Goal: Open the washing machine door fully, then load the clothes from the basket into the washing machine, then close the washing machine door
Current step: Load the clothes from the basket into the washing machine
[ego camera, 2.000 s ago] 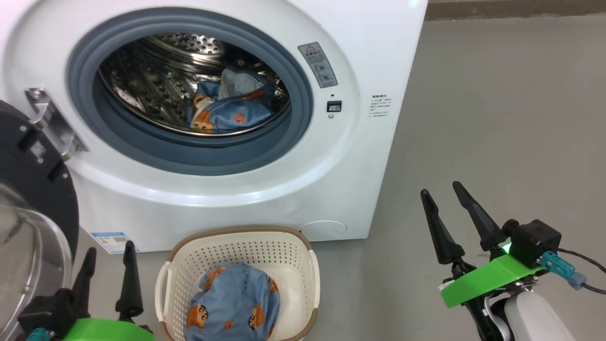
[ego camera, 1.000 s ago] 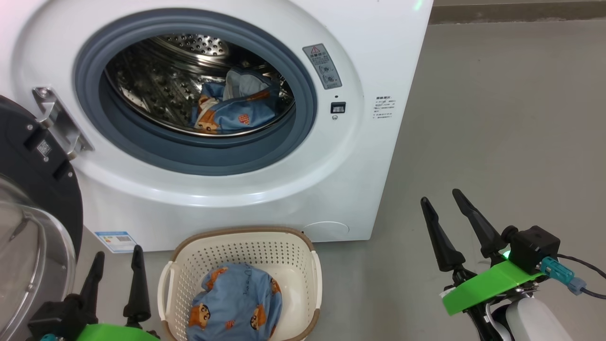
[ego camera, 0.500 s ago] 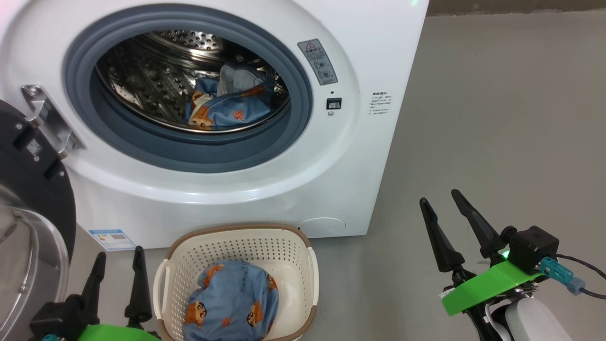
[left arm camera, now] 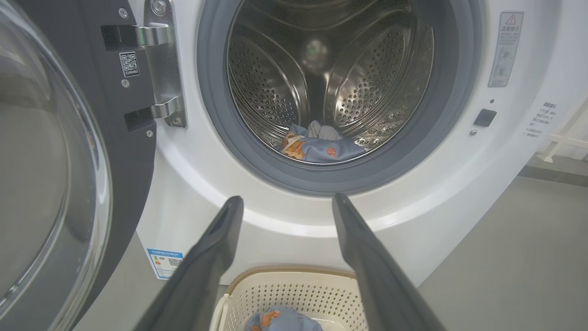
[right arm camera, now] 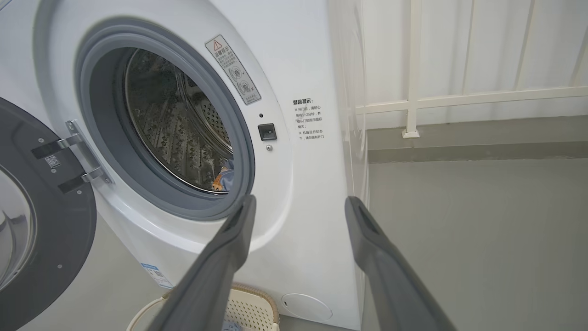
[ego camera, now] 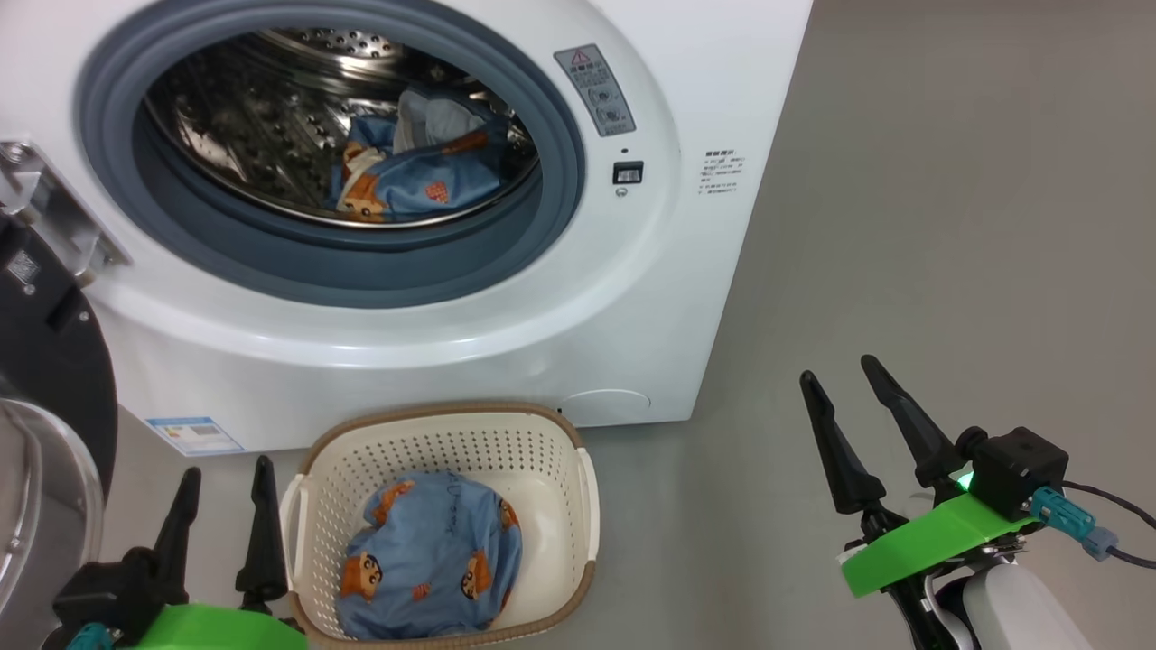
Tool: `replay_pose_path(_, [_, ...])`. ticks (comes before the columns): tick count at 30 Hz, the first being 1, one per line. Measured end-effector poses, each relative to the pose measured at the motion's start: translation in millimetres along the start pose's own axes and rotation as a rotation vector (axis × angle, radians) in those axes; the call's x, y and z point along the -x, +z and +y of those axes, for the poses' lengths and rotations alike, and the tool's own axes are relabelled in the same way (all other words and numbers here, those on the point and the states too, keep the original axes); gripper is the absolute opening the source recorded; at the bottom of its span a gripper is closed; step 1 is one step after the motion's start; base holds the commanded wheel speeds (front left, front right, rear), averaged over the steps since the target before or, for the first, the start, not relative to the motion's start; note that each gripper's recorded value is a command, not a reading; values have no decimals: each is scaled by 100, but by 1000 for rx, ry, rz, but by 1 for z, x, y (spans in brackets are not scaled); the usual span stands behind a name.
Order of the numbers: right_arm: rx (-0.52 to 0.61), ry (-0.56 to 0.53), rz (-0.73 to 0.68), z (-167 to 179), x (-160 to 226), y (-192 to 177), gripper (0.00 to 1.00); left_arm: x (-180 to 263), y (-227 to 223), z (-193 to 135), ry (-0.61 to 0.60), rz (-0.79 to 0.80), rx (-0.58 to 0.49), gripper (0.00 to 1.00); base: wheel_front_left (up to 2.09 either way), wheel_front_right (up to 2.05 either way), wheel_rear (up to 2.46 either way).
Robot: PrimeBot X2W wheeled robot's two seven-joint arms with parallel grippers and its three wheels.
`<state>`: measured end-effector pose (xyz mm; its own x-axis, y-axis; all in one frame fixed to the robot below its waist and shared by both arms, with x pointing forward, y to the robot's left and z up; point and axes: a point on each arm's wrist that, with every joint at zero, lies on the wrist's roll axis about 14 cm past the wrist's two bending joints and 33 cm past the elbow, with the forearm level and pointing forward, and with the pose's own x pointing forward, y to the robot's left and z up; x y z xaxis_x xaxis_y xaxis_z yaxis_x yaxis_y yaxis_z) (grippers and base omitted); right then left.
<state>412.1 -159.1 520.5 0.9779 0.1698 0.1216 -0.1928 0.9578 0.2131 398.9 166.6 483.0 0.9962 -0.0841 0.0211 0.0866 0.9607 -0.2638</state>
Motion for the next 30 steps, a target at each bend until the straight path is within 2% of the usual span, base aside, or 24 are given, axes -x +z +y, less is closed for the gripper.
replay_pose_path(18, [-9, -36, 43, -12, -27, -28, 100, -41, -43, 2, -44, 106, -6, 100, 0, 0, 0])
replay_pose_path(30, [-15, -82, 92, -29, -44, -58, 100, -69, -93, 7, -75, 219, -5, 100, 0, 0, 0])
